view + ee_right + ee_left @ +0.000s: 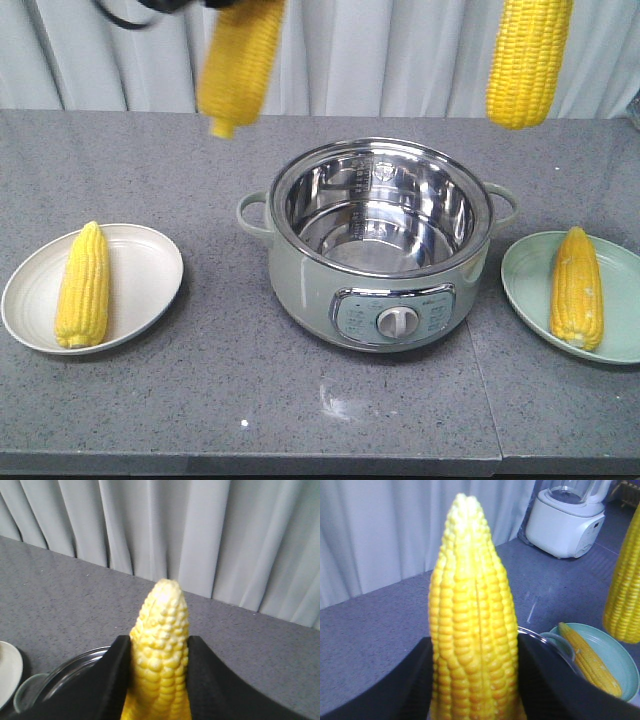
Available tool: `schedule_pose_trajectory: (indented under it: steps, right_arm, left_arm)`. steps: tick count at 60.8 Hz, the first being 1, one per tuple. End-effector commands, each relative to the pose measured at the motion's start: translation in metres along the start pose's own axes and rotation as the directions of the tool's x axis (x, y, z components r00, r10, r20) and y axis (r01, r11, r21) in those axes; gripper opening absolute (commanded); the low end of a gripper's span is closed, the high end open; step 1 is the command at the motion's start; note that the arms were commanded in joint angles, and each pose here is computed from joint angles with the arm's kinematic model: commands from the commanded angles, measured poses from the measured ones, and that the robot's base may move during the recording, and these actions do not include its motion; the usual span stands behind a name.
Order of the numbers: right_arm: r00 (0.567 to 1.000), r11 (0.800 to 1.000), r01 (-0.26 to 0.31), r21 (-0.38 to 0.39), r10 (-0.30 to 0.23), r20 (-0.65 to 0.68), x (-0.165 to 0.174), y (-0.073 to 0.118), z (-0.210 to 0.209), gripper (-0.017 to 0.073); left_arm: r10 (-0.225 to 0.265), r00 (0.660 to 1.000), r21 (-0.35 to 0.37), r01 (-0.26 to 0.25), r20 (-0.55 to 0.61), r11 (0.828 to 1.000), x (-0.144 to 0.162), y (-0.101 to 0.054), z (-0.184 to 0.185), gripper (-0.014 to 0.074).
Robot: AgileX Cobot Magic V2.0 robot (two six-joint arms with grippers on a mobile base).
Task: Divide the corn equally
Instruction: 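Lift the last corn cob out of the pot with the left gripper, then drive the base away from the pot while holding both cobs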
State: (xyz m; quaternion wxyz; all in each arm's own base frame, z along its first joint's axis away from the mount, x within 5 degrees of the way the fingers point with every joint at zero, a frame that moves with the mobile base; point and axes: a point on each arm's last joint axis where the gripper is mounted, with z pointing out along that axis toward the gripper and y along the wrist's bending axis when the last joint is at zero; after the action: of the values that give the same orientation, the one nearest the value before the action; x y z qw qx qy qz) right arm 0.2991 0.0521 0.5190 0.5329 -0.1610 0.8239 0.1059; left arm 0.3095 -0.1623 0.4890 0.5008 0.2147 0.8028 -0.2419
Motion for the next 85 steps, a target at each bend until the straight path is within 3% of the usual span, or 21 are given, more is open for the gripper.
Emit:
schedule_pose_trajectory:
  steps: [1, 10, 32, 85]
  right_arm:
    - [0.991, 0.999, -0.011, -0.043, 0.016, 0.129, -0.016, 0.009, -0.024, -0.0005]
    - [0.990, 0.998, -0.019, -0.059, 0.027, 0.135, -0.017, 0.010, -0.024, -0.0005]
    - [0.996, 0.997, -0.018, -0.069, 0.024, 0.089, -0.013, 0.011, -0.024, -0.0005]
    - [0.996, 0.997, -0.018, -0.069, 0.024, 0.089, -0.013, 0.011, -0.024, -0.0005]
  left_arm:
    - [0.018, 0.994, -0.049, -0.013, 0.110, 0.999, -0.019, -0.005, -0.040, -0.0008]
    - [0.049, 0.998, -0.091, -0.044, 0.049, 0.995, -0.013, -0.001, -0.038, -0.0007]
    - [0.038, 0.999, -0.080, -0.040, -0.037, 0.996, -0.005, 0.001, -0.031, -0.0007]
    - [0.037, 0.999, -0.080, -0.040, -0.040, 0.996, -0.004, 0.001, -0.031, -0.0006]
